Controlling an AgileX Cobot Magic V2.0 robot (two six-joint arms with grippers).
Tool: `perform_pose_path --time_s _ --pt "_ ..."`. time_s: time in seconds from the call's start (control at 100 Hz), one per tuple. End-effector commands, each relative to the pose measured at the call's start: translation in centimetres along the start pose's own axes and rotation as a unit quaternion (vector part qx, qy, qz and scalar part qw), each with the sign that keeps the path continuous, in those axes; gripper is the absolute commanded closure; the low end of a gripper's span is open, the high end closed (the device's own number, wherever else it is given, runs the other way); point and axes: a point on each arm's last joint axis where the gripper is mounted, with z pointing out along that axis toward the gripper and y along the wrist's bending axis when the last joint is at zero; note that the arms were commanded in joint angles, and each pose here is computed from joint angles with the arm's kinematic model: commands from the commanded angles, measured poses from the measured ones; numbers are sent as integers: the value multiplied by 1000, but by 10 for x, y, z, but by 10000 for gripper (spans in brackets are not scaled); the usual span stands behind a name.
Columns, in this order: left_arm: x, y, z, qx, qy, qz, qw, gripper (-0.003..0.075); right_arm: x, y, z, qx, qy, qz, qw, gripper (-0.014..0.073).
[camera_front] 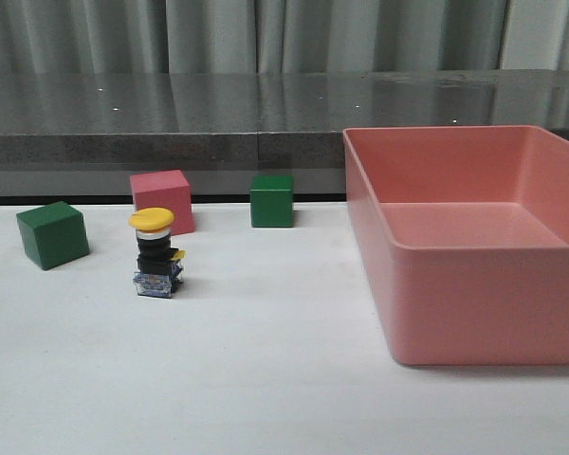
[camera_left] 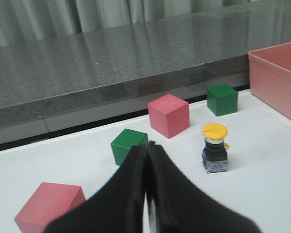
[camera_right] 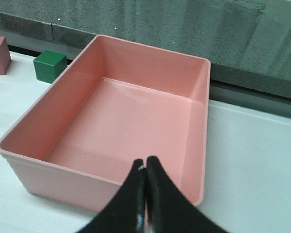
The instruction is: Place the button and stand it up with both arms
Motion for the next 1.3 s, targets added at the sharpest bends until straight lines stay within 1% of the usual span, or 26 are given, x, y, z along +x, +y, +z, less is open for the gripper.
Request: perform_pose_path --time_s 0.0,0.02,0.03,0.04,0.1,0.2,0.42,0.59,1.29 --pt "-9 5 -4 -31 -58 -17 998 740 -12 -3 -2 14 -36 7 999 656" --pt "-7 5 -5 -33 -62 -10 997 740 -12 -3 -2 14 -36 7 999 656" --pt "-6 5 -6 -33 -64 -20 997 740 -12 -3 -2 14 -36 7 999 656" --pt "-5 5 -6 -34 -65 -13 997 740 -12 -3 -2 14 -36 7 999 656" --pt "1 4 -9 -36 -76 -22 996 740 -12 -3 -2 14 -36 7 999 656" --pt "10 3 -12 -41 -86 -17 995 740 -12 -3 -2 14 -36 7 999 656" --pt "28 5 -15 -82 -88 -9 993 740 -12 -3 -2 14 -36 7 999 656" --pt "37 4 -17 -98 -119 -16 988 739 -12 -3 -2 14 -36 7 999 656" --pt "37 4 -17 -99 -116 -15 988 740 -12 -3 -2 13 -35 7 999 656"
